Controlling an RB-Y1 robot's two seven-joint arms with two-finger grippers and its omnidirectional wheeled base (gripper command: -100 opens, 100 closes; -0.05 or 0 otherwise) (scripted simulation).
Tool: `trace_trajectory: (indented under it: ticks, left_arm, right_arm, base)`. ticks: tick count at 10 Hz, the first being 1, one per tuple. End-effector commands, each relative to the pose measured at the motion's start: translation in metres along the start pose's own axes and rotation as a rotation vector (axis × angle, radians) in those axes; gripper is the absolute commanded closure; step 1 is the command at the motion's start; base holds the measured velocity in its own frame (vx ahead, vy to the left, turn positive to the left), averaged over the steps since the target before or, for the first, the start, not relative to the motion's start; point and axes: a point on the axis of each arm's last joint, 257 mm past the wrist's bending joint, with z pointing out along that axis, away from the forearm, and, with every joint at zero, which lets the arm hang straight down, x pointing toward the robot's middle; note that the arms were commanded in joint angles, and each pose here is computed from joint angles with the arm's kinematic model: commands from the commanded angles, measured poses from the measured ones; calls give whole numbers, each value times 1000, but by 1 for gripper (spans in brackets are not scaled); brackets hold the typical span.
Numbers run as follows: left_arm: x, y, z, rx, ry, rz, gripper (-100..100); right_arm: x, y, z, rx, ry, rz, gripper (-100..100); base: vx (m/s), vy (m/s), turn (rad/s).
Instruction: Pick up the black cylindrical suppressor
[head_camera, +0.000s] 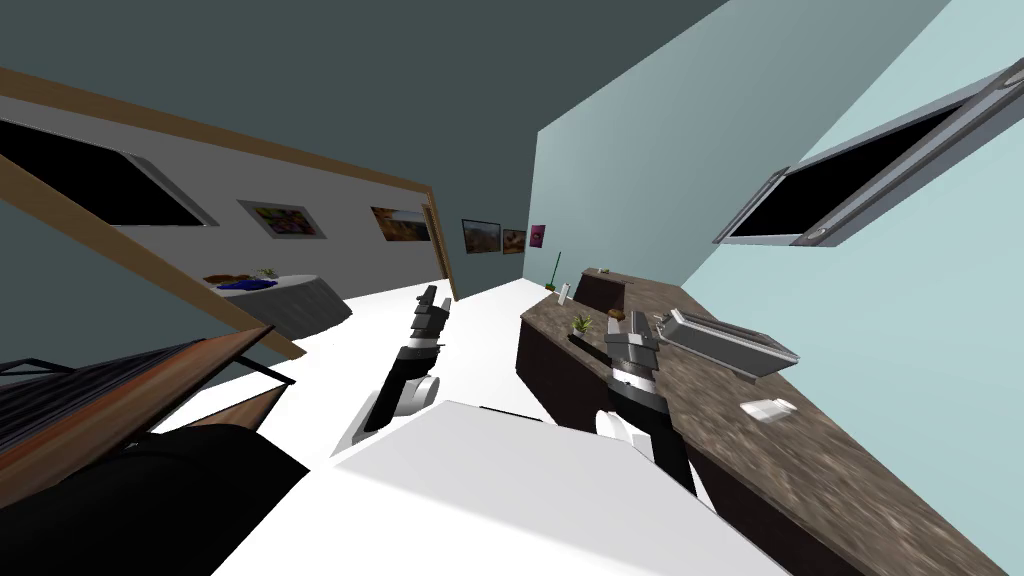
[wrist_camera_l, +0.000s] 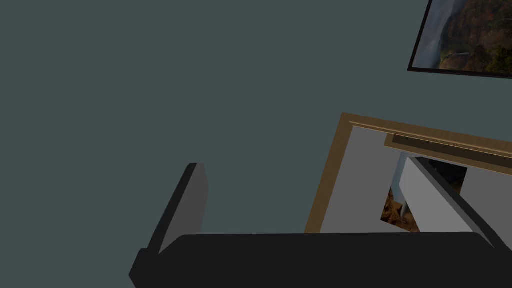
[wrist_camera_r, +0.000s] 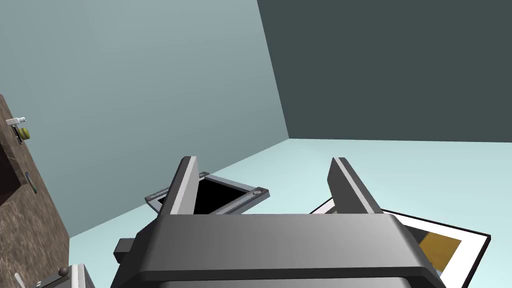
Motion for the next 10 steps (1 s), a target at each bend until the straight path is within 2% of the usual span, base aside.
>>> trace_trajectory:
  ticks: [1,3,5,6,8,9,10]
  left_arm:
    - [0,0,0,0,0,0,0]
    - [0,0,0,0,0,0,0]
    - [0,0,0,0,0,0,0]
    - [0,0,0,0,0,0,0]
    - [0,0,0,0,0,0,0]
    - [0,0,0,0,0,0,0]
    - [0,0,0,0,0,0,0]
  right_arm:
    - [6,-7,-5,21,49,-43,-100]
    - [11,-14,-10,41,87,-80,-100]
    - [19,-35,-26,96,162,-167,-100]
    - [21,-35,-26,95,176,-173,-100]
    - [26,-63,-50,165,261,-276,-100]
    - [27,-64,-51,164,276,-283,-100]
    - [28,-80,-66,202,324,-339,-100]
  base:
    - [-17,21,-5]
    - [-47,66,-6]
    - [-72,77,1]
    - [-55,79,-11]
    - [-61,88,7]
    - [-49,88,-7]
    - [-52,89,11]
